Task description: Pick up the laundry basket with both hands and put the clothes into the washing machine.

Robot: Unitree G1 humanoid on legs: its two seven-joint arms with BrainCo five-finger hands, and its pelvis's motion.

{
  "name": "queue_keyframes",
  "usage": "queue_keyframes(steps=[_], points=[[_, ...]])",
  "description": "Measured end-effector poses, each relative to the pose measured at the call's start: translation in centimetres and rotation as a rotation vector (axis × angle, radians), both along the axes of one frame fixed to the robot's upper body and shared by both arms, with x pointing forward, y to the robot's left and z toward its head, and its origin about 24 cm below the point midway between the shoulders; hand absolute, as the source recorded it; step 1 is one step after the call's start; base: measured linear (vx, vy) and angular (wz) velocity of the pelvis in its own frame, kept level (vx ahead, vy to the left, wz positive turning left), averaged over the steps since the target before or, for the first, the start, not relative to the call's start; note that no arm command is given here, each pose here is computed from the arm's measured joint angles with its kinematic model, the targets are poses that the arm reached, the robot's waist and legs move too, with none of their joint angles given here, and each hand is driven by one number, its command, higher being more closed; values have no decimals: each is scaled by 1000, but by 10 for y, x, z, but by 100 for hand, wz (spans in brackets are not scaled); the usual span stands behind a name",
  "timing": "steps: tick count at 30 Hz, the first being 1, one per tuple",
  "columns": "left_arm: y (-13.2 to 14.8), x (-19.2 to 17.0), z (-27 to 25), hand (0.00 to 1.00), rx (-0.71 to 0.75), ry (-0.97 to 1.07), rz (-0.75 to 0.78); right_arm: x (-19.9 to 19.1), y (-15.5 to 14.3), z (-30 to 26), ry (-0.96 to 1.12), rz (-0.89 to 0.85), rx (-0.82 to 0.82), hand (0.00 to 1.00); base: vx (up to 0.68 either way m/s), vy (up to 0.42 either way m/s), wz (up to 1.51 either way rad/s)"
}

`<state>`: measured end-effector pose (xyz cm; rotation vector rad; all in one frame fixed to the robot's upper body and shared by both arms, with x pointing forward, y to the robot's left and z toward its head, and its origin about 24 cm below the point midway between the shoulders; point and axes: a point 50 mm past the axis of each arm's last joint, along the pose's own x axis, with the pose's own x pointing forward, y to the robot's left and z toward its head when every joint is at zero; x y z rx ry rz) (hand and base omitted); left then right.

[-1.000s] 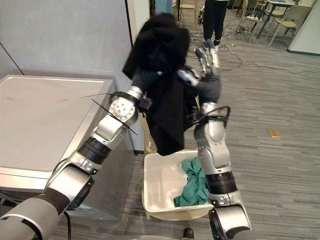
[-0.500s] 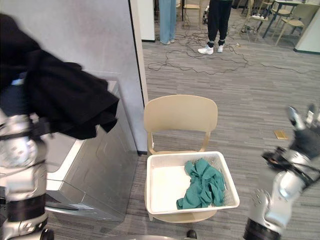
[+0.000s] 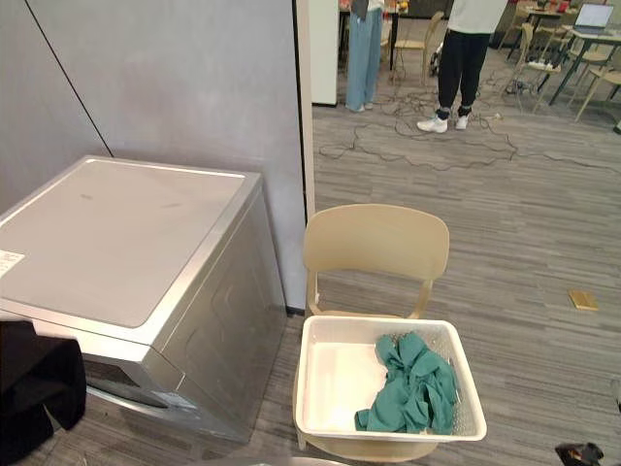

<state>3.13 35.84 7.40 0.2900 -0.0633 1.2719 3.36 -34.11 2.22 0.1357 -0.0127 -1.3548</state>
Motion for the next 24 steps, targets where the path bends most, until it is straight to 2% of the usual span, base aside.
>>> queue_keyframes(steps=[2, 3, 5, 6, 8, 9, 10, 14, 17, 24], points=[[-11, -5, -66, 100, -289, 69, 48, -10, 6, -39, 50, -41, 169, 0, 0, 0, 0], [-16, -5, -83, 100, -362, 93, 54, -12, 8, -50, 67, -47, 214, 0, 0, 0, 0], [-44, -6, -141, 100, -619, 217, 45, -18, 23, -87, 129, -38, 384, 0, 0, 0, 0], [-53, -5, -155, 100, -687, 255, 34, -19, 30, -98, 149, -32, 435, 0, 4, -8, -10], [-90, -9, -198, 100, -911, 395, -3, -19, 61, -139, 231, 10, 653, 0, 8, -16, -29], [-97, -11, -205, 100, -951, 424, -9, -21, 70, -147, 256, 23, 702, 0, -4, -24, -38], [-111, -13, -218, 100, -1033, 488, -33, -30, 87, -164, 306, 40, 821, 0, -9, -16, -27], [-129, -16, -232, 100, -1130, 551, -58, -55, 105, -179, 348, -19, 972, 0, 15, -9, -35], [-135, -9, -234, 100, -1141, 578, -105, -61, 105, -180, 336, -58, 987, 0, 46, 14, -42], [-161, 27, -239, 100, -1087, 742, -371, -26, 114, -187, 288, 29, 1032, 0, 40, 9, -34]])
